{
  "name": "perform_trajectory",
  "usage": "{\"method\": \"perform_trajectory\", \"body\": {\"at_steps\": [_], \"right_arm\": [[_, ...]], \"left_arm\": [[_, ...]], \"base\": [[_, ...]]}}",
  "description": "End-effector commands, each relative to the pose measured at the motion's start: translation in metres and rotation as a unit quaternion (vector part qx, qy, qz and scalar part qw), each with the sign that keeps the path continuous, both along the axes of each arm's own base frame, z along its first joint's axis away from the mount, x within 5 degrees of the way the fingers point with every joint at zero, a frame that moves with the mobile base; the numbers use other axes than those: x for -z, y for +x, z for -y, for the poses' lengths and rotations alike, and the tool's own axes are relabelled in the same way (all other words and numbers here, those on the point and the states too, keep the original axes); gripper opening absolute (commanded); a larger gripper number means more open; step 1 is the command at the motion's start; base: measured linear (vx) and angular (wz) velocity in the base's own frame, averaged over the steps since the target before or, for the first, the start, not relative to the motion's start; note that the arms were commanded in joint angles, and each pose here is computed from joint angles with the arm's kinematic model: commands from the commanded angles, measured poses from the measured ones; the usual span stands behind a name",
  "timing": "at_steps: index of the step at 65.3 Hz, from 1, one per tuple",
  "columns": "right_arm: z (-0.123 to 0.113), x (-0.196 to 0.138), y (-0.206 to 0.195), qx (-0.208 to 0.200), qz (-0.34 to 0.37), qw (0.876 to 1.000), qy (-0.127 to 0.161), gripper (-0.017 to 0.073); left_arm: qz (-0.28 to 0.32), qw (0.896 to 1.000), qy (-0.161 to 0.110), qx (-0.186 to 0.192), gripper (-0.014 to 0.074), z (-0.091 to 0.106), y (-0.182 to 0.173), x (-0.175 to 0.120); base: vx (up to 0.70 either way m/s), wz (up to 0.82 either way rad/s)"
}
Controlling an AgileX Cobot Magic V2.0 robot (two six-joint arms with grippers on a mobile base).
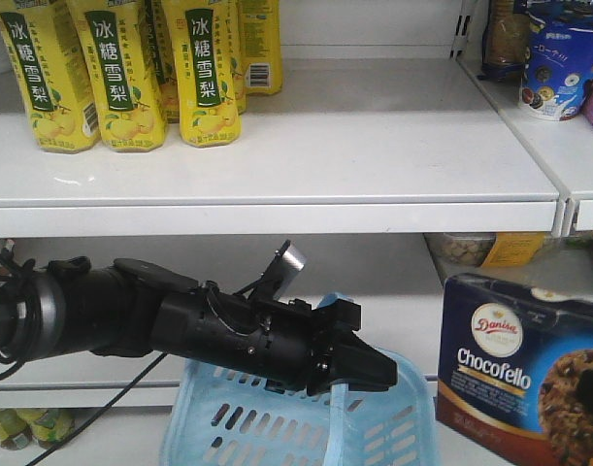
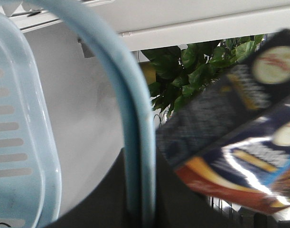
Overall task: Left arm holds basket, right arm returns cookies
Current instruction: 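Lift the cookie box out of the basket with the right gripper, then place the cookie box on the upper shelf and open the right gripper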
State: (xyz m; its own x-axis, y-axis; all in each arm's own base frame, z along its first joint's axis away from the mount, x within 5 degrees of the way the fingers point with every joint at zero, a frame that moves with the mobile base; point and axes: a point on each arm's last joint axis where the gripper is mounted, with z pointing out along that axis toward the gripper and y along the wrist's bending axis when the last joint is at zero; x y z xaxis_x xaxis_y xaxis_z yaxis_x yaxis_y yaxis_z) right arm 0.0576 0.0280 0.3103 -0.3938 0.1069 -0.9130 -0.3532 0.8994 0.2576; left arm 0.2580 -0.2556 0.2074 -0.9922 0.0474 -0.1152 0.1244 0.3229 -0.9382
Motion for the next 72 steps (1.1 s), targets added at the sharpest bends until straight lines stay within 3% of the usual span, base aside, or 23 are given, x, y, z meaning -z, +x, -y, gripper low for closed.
{"method": "perform_trajectory", "body": {"at_steps": [1,13,27,35,44,54,65,72], "right_arm": [[0.003,-0.041,-0.001,0.007,0.121,0.992,0.02,0.0245],[-0.006,-0.065,0.019,0.008,0.18,0.984,-0.006,0.0245],[-0.032,-0.089,0.061,-0.013,0.237,0.971,-0.03,0.0244],[-0.047,-0.104,0.09,-0.017,0.238,0.969,-0.061,0.0244],[-0.062,-0.117,0.119,-0.019,0.235,0.969,-0.079,0.0244],[-0.059,-0.127,0.156,0.024,0.219,0.972,-0.078,0.0244],[-0.035,-0.121,0.193,0.091,0.202,0.975,-0.032,0.0244],[-0.029,-0.11,0.21,0.104,0.193,0.975,-0.034,0.0244]], "left_arm": [[0.041,0.998,-0.054,-0.016,-0.0006,0.0,0.004,-0.032],[0.041,0.998,-0.054,-0.016,-0.0006,0.0,0.004,-0.032],[0.041,0.998,-0.054,-0.016,-0.0006,0.0,0.004,-0.032],[0.041,0.998,-0.054,-0.016,-0.0006,0.0,0.004,-0.032],[0.041,0.998,-0.054,-0.016,-0.0006,0.0,0.004,-0.032],[0.041,0.998,-0.054,-0.016,-0.0006,0.0,0.004,-0.032],[0.041,0.998,-0.054,-0.016,-0.0006,0.0,0.004,-0.032],[0.041,0.998,-0.054,-0.016,-0.0006,0.0,0.004,-0.032]], "base": [[0.0,0.0],[0.0,0.0],[0.0,0.0],[0.0,0.0],[0.0,0.0],[0.0,0.0],[0.0,0.0],[0.0,0.0]]}}
